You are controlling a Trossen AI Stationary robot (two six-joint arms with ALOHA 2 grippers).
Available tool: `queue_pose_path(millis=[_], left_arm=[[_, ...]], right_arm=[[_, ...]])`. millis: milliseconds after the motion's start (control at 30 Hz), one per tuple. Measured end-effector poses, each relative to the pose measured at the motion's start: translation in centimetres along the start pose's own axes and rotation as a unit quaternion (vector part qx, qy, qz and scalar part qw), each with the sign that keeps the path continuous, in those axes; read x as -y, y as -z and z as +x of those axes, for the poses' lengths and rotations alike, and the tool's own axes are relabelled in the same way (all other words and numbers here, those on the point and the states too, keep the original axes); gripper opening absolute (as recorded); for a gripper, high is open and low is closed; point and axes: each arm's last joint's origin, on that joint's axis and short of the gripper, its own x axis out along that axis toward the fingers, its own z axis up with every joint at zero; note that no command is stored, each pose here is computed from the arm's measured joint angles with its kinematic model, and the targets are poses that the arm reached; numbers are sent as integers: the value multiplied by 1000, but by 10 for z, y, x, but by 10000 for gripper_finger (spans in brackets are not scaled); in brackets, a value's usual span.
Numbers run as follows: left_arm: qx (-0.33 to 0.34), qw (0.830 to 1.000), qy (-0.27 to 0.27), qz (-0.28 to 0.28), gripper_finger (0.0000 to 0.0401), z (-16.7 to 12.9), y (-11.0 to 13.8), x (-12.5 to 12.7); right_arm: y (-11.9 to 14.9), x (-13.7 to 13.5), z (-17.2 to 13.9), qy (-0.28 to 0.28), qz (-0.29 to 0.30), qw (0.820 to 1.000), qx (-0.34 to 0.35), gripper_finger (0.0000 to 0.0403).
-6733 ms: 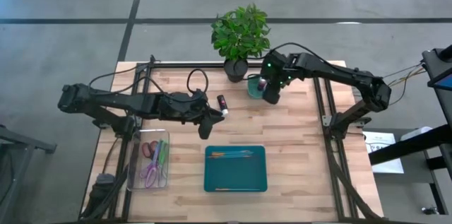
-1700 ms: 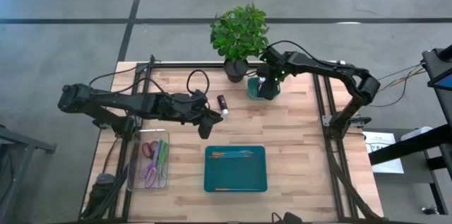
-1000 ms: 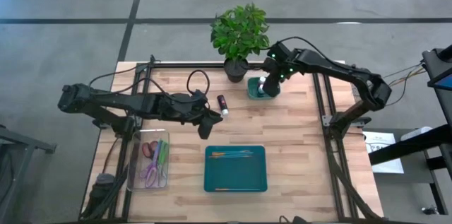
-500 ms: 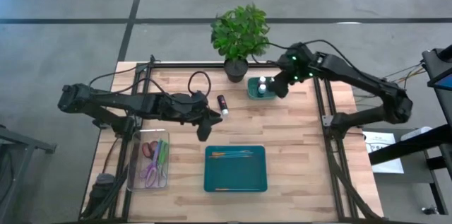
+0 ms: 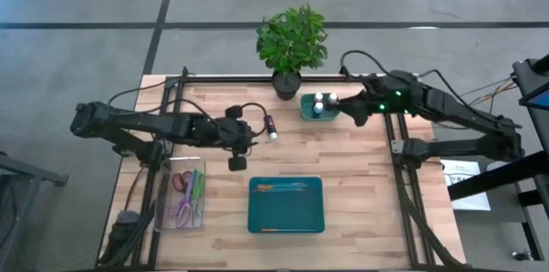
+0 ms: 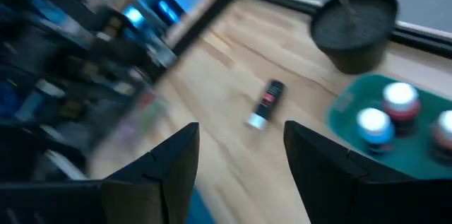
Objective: Pick & Place Paint Supplies
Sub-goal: Put the black paint bottle into the green bin
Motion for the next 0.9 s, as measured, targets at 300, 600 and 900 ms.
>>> queue_pose_path(millis=[300,600,900], left_arm=[[-80,994,30,66,129,64,18,-47],[-199,960,40,195,216,124,34,-65],[-214,922,58,317,287,143,48,-77]], right_arm=[[17,-22,-21,-44,25,996,77,203],[17,-39,-24,-52,29,993,101,203],[14,-48,-26,-65,22,991,117,203]])
